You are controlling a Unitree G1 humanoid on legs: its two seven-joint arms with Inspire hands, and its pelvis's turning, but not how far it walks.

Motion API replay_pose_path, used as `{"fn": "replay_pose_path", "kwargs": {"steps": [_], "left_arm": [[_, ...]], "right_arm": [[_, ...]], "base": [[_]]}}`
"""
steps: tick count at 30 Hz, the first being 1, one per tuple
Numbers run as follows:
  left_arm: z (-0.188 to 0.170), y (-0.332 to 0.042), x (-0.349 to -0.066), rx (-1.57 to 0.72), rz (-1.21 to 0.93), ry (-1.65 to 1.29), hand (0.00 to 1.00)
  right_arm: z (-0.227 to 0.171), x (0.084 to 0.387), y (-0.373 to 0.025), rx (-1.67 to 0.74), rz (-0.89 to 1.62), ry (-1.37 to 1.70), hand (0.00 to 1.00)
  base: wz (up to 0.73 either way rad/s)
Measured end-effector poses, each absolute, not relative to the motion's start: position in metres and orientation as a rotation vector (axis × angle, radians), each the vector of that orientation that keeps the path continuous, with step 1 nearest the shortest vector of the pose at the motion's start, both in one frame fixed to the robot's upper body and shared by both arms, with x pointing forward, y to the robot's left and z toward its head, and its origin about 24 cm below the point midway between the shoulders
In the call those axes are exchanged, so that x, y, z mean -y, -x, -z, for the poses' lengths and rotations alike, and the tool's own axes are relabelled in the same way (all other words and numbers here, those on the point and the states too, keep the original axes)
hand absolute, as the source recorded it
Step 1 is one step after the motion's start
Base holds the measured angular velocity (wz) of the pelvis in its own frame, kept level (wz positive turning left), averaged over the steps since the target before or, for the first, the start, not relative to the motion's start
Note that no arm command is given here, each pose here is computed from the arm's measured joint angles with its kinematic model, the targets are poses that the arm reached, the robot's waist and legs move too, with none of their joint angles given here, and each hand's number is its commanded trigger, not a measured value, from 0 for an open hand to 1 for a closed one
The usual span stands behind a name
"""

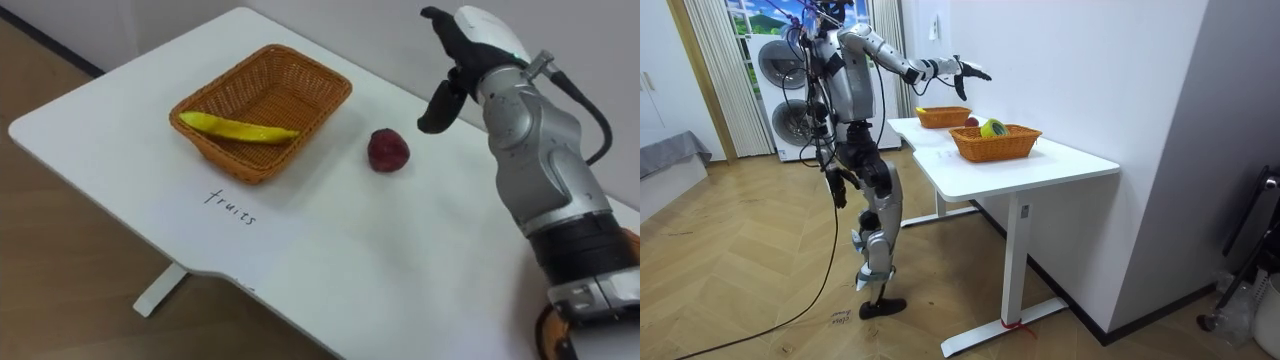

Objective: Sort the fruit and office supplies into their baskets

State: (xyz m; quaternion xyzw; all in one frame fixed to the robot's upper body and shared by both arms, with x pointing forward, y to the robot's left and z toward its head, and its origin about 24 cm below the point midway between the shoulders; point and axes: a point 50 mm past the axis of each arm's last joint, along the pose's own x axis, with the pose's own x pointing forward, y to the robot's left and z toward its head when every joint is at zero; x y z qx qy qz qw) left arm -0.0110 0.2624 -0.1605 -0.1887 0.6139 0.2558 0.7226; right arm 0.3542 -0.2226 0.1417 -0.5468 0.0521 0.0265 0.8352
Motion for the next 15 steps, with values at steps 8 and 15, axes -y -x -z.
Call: {"fn": "replay_pose_path", "kwargs": {"steps": [8,15], "left_arm": [[0.1604,0.0106,-0.2628,-1.356,-0.563,0.413,0.0],[0.1605,0.0136,-0.262,-1.36,-0.567,0.416,0.0]], "right_arm": [[-0.1353,0.2278,-0.3541,-0.148,-0.058,1.155,0.0],[-0.1319,0.2258,-0.3531,-0.172,-0.108,1.126,0.0]], "base": [[-0.01],[0.0]]}}
